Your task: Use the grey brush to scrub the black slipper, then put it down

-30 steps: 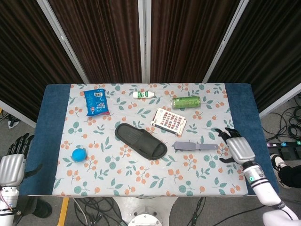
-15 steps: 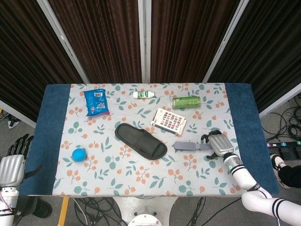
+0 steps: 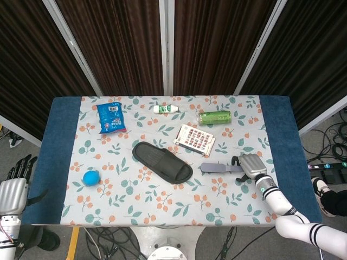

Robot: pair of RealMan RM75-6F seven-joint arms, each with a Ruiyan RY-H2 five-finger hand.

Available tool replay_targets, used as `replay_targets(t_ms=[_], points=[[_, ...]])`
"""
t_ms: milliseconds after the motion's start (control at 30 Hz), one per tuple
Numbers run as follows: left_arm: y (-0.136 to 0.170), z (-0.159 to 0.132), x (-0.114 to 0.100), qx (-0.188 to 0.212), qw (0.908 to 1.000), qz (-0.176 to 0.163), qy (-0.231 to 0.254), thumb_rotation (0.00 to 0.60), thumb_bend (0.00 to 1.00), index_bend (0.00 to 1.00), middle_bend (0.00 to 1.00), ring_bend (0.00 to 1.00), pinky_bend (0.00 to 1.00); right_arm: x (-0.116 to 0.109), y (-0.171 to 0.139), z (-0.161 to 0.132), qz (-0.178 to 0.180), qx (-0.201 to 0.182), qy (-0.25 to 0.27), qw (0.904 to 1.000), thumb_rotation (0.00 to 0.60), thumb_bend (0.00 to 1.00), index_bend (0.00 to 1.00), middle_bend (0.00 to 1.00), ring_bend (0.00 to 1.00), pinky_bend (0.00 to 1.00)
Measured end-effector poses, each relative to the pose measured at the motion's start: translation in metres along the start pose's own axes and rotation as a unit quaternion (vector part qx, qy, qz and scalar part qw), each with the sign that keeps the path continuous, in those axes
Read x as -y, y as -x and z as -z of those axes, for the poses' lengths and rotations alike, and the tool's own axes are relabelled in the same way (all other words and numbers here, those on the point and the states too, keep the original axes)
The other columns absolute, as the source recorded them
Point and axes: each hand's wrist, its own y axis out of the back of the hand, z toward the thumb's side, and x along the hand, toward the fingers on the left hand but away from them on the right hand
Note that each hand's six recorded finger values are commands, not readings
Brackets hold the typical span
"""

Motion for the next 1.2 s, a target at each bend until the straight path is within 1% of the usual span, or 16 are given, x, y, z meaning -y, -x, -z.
replay_targets(t_ms=[200,267,400,467,533,667,733,767,867,933,967,1033,1200], points=[[0.002,0.004,0.000,-0.006,1.0000,-0.003,0.002,0.600,0.24,0.11,0.14,0.08,0.16,0.002,0.005,-0.004,-0.012,-0.003,0.005,0.9999,0.600,0.08,0.49,0.56,0.51,0.57],[0.003,0.005,0.000,-0.007,1.0000,-0.004,0.003,0.600,0.24,0.11,0.14,0.08,0.16,0.003,0.006,-0.005,-0.016,-0.004,0.006,0.9998,0.600,0.08,0.51,0.59,0.55,0.64],[0.005,0.007,0.001,-0.011,0.9999,-0.004,0.004,0.600,0.24,0.11,0.14,0.08,0.16,0.002,0.009,-0.009,-0.023,-0.005,0.010,0.9997,0.600,0.10,0.56,0.65,0.62,0.73],[0.005,0.008,0.001,-0.012,0.9999,-0.006,0.007,0.600,0.24,0.11,0.14,0.08,0.16,0.001,0.011,-0.011,-0.025,-0.007,0.007,0.9996,0.600,0.12,0.61,0.69,0.67,0.79],[0.006,0.009,0.001,-0.014,0.9998,-0.007,0.008,0.600,0.24,0.11,0.14,0.08,0.16,0.000,0.013,-0.013,-0.025,-0.008,0.002,0.9996,0.600,0.14,0.65,0.73,0.71,0.83],[0.006,0.009,0.001,-0.016,0.9998,-0.009,0.010,0.600,0.23,0.11,0.14,0.08,0.16,-0.003,0.017,-0.017,-0.025,-0.008,-0.011,0.9996,0.600,0.21,0.75,0.80,0.78,0.91],[0.006,0.010,0.001,-0.017,0.9998,-0.009,0.011,0.600,0.22,0.11,0.14,0.08,0.16,-0.003,0.018,-0.019,-0.026,-0.007,-0.017,0.9995,0.600,0.27,0.80,0.82,0.81,0.94],[0.005,0.009,0.001,-0.016,0.9998,-0.010,0.012,0.600,0.21,0.11,0.14,0.08,0.16,-0.004,0.019,-0.020,-0.026,-0.007,-0.022,0.9994,0.600,0.32,0.85,0.85,0.84,0.97],[0.004,0.009,0.001,-0.016,0.9997,-0.013,0.014,0.600,0.20,0.11,0.14,0.08,0.16,-0.006,0.022,-0.023,-0.020,-0.006,-0.035,0.9992,0.600,0.42,0.95,0.90,0.91,1.00],[0.002,0.007,0.000,-0.013,0.9997,-0.015,0.013,0.600,0.19,0.11,0.14,0.08,0.16,-0.007,0.023,-0.023,-0.013,-0.006,-0.038,0.9992,0.600,0.46,1.00,0.94,0.96,1.00],[0.002,0.007,0.000,-0.011,0.9997,-0.016,0.012,0.600,0.19,0.11,0.14,0.08,0.16,-0.008,0.023,-0.024,-0.009,-0.006,-0.040,0.9991,0.600,0.47,1.00,0.96,0.99,1.00],[0.000,0.006,-0.001,-0.006,0.9998,-0.018,0.010,0.600,0.19,0.11,0.14,0.08,0.16,-0.008,0.024,-0.023,-0.006,-0.007,-0.042,0.9991,0.600,0.48,1.00,0.98,1.00,1.00],[-0.006,0.000,-0.001,0.010,0.9998,-0.018,0.008,0.600,0.19,0.11,0.14,0.08,0.16,-0.007,0.024,-0.024,0.002,-0.019,-0.041,0.9990,0.600,0.48,1.00,1.00,1.00,1.00]])
